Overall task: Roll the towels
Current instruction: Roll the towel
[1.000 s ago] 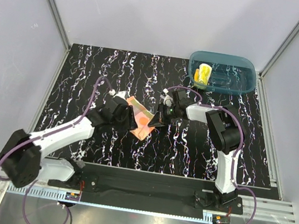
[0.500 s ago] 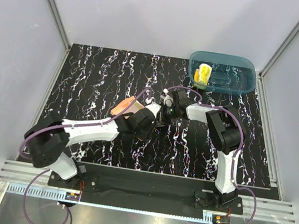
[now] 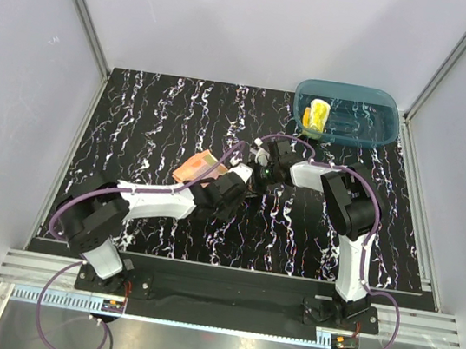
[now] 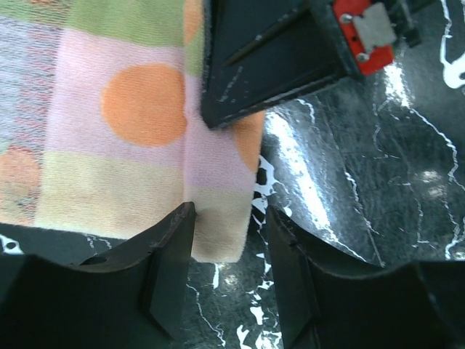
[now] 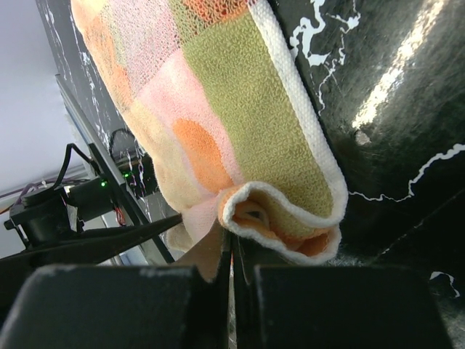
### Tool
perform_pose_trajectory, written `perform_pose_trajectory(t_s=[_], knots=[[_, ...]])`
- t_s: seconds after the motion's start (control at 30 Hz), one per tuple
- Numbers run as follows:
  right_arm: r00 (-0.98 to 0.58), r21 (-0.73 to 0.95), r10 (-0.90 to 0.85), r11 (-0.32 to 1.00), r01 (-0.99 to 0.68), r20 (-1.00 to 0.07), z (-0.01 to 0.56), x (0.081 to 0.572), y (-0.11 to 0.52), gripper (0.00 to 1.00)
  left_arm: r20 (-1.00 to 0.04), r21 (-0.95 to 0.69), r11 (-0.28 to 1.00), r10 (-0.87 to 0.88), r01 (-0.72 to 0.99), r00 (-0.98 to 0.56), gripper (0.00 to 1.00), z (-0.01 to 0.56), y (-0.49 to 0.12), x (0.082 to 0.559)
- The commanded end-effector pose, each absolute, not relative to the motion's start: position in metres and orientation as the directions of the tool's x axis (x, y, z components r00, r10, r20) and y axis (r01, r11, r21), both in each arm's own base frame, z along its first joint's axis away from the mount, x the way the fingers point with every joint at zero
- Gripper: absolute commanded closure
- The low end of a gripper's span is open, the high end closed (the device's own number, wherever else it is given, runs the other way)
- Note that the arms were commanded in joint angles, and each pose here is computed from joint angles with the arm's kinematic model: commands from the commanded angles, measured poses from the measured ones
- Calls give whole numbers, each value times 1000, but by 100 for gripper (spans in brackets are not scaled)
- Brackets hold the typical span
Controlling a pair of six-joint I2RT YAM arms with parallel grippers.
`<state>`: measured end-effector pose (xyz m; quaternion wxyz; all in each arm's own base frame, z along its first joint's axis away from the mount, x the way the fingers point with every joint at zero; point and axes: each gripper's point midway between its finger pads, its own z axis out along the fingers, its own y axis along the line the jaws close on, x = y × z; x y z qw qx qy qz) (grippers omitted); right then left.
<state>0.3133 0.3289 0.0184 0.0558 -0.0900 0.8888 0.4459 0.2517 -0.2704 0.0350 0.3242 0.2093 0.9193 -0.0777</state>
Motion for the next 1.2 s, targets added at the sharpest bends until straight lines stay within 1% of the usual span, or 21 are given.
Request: perform_pose_trajectory(t_s=[0.0, 0.17, 0.3, 0.43, 0.53, 0.63, 0.7, 0.73, 0.83, 0.93, 1.03, 1.13, 1.17], knots=[[-980, 697, -108, 690, -194, -167, -9, 314, 310, 100, -667, 35, 917, 317, 396, -674, 51, 43, -268, 264], [-979, 696, -111, 690, -199, -170, -7, 316, 311, 100, -632, 12, 909, 329, 416, -701, 51, 30, -264, 250], [-978, 696, -113, 688, -203, -174, -4, 319, 314, 100, -609, -38, 881, 353, 471, -710, 51, 21, -271, 233], [-978, 695, -116, 690, -203, -172, -3, 320, 314, 100, -590, -28, 860, 397, 509, -703, 50, 18, -279, 228], [-977, 694, -117, 689, -208, -177, -1, 322, 315, 100, -555, 4, 862, 424, 508, -715, 50, 9, -278, 227], [-977, 695, -117, 688, -209, -178, 1, 322, 314, 100, -559, 54, 880, 418, 472, -716, 50, 12, -275, 231], [-977, 694, -120, 689, -210, -177, 2, 321, 314, 100, -592, 90, 897, 397, 433, -701, 49, 27, -271, 239], [-977, 691, -123, 691, -212, -176, 2, 320, 313, 100, -590, 101, 902, 394, 419, -705, 49, 32, -268, 238], [-976, 689, -130, 692, -215, -175, 1, 319, 313, 100, -643, 97, 911, 365, 401, -674, 49, 61, -269, 246], [-976, 688, -131, 693, -216, -174, 0, 319, 312, 100, -697, 86, 902, 358, 424, -621, 49, 92, -279, 250], [-977, 690, -130, 693, -211, -168, -1, 320, 313, 100, -722, 57, 858, 389, 511, -572, 46, 106, -299, 247], [-978, 693, -128, 691, -207, -165, -1, 321, 314, 100, -705, 60, 825, 433, 562, -561, 44, 102, -314, 247], [-978, 695, -127, 688, -209, -168, 0, 322, 315, 100, -689, 63, 817, 451, 573, -568, 42, 93, -316, 246]])
